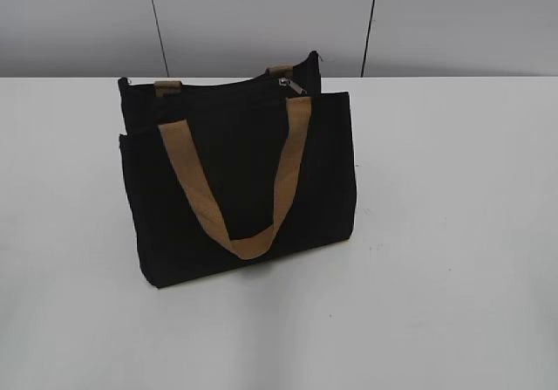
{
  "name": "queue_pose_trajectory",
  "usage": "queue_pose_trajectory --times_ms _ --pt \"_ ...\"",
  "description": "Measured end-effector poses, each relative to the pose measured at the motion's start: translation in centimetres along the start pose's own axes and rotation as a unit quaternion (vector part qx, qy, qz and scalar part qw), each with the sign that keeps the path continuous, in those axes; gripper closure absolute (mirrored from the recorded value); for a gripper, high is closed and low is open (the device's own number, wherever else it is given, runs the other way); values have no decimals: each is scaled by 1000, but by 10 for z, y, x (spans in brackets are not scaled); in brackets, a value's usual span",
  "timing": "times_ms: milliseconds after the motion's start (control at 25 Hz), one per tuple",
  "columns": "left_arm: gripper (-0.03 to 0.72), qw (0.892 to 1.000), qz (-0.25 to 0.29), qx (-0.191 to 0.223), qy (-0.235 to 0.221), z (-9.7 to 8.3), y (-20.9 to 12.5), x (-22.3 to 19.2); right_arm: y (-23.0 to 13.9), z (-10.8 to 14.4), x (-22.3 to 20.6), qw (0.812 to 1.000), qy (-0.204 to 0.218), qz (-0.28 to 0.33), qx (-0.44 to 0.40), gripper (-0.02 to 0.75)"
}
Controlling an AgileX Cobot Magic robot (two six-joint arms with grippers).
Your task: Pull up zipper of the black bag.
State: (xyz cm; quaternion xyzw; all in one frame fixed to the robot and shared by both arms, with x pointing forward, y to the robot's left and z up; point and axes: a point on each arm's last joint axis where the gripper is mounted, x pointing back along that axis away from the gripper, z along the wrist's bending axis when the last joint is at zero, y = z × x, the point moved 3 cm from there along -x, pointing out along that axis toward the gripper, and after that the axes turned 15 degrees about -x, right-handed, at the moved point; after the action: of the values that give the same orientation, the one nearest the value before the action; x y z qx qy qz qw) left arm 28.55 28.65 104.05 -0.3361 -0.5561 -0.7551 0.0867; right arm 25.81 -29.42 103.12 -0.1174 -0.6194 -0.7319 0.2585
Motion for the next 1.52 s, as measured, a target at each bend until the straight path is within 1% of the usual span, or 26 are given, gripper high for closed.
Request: queue_pose_trajectory --times_ms 160,320,400,520,680,1000,1120,1520 --pt "410 999 -27 20 34 2 -4 9 0 0 0 1000 0 0 0 421" --pt "446 994 -63 41 78 2 -10 22 0 0 0 1000 0 0 0 421" --pt "453 991 -80 49 97 1 -13 27 0 0 0 1000 0 0 0 421" --pt "456 988 -84 57 112 1 -14 29 0 0 0 1000 0 1 -1 421" --pt "456 988 -84 58 115 1 -14 30 0 -1 0 1000 -13 -2 -8 421" --pt "459 988 -85 58 115 1 -14 30 0 -5 0 993 -97 -22 -57 421" --pt "459 988 -85 58 116 1 -14 30 1 -6 0 990 -119 -28 -70 421" --pt "460 988 -85 57 116 1 -14 30 1 -6 0 989 -125 -29 -73 421"
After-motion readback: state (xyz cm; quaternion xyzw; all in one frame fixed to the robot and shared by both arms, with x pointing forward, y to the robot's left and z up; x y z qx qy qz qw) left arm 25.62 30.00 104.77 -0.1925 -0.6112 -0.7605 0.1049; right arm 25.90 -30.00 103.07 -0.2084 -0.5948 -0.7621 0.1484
